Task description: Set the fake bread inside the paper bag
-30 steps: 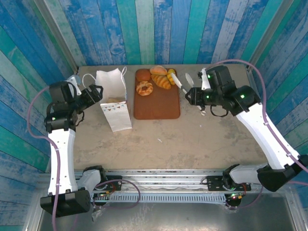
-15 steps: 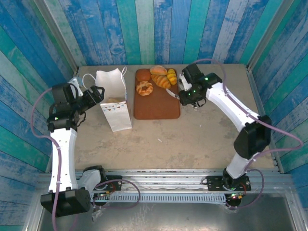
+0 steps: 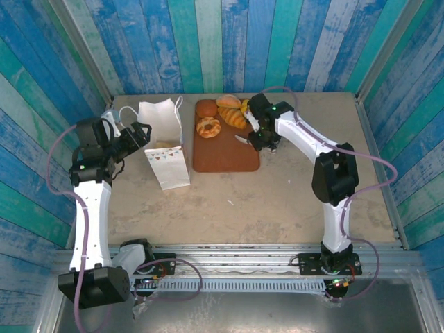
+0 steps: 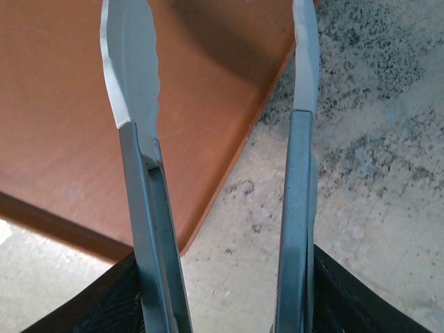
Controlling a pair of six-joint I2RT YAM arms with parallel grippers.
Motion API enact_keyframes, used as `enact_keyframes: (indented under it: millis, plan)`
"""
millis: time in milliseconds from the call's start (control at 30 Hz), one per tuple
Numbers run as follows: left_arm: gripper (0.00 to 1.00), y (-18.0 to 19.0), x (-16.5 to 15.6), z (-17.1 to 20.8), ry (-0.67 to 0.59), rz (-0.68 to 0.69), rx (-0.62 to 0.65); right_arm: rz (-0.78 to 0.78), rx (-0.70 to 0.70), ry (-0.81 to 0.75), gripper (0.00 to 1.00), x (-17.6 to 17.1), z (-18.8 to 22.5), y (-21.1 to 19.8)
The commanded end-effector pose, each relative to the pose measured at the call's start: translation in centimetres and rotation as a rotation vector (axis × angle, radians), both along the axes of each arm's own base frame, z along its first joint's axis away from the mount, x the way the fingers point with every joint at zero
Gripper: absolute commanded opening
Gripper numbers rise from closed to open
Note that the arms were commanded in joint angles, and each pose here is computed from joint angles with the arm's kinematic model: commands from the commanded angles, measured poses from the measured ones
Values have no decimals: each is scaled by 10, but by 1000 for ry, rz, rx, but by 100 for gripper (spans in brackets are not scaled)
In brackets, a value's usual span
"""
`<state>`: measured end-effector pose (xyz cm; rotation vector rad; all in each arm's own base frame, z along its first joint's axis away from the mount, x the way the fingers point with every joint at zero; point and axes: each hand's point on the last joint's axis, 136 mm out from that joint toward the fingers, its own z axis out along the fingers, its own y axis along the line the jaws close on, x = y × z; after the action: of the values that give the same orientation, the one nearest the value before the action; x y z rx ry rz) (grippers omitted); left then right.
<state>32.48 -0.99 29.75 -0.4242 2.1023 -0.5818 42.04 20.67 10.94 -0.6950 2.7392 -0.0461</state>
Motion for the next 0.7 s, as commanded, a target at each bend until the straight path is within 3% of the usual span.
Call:
enact_keyframes:
  millis: [0,667]
  plan:
    - [94,1,5,1,-7,0,13,-12,13,-24,56,16,-1,-2]
    - [94,12,12,-9,27,40,52,11,116,-37,54,46,-24,21]
